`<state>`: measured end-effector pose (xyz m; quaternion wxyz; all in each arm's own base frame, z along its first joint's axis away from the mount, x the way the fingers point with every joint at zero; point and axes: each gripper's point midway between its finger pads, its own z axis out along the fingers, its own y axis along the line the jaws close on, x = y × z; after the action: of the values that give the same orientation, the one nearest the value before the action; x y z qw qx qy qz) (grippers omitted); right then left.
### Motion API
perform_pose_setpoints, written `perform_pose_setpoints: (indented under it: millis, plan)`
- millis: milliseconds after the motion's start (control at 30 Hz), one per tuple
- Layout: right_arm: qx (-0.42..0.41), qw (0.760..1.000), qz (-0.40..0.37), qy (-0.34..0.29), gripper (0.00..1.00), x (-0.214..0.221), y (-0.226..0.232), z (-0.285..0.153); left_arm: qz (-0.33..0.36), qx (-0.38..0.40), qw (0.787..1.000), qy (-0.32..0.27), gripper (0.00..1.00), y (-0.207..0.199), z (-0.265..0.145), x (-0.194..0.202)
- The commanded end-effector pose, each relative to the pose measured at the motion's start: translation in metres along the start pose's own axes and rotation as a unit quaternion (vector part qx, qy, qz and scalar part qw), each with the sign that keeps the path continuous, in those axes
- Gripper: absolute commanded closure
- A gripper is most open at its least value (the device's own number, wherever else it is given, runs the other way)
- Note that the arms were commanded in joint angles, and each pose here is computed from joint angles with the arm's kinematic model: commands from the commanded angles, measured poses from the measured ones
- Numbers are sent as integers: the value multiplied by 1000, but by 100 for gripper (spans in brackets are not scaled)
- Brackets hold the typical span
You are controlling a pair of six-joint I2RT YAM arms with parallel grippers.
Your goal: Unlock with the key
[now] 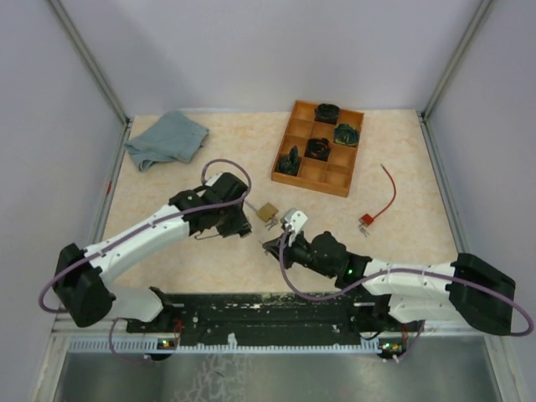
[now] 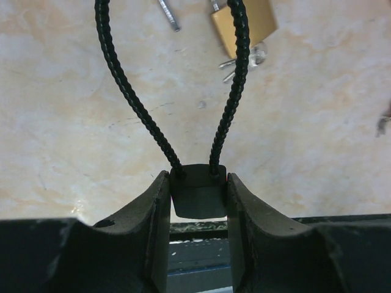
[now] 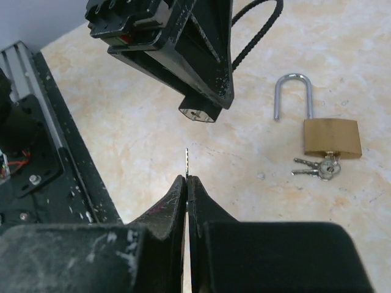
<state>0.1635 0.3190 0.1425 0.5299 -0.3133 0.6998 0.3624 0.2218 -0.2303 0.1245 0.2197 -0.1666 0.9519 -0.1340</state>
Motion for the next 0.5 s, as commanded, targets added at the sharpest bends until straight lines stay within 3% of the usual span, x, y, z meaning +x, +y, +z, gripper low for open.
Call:
perform_pose_setpoints:
  millis: [0,200,467]
  plan:
    - [-20,996,53,-64,100,-44,17,7,-41,79,995,-39,100,-27,-19,-19]
    - [-21,989,116,-87,100,-55,20,14,-55,183,980,-53,100,-47,-43,-22]
    - [-15,977,175,-119,100,-61,19,24,-64,234,968,-66,100,-47,-60,-21]
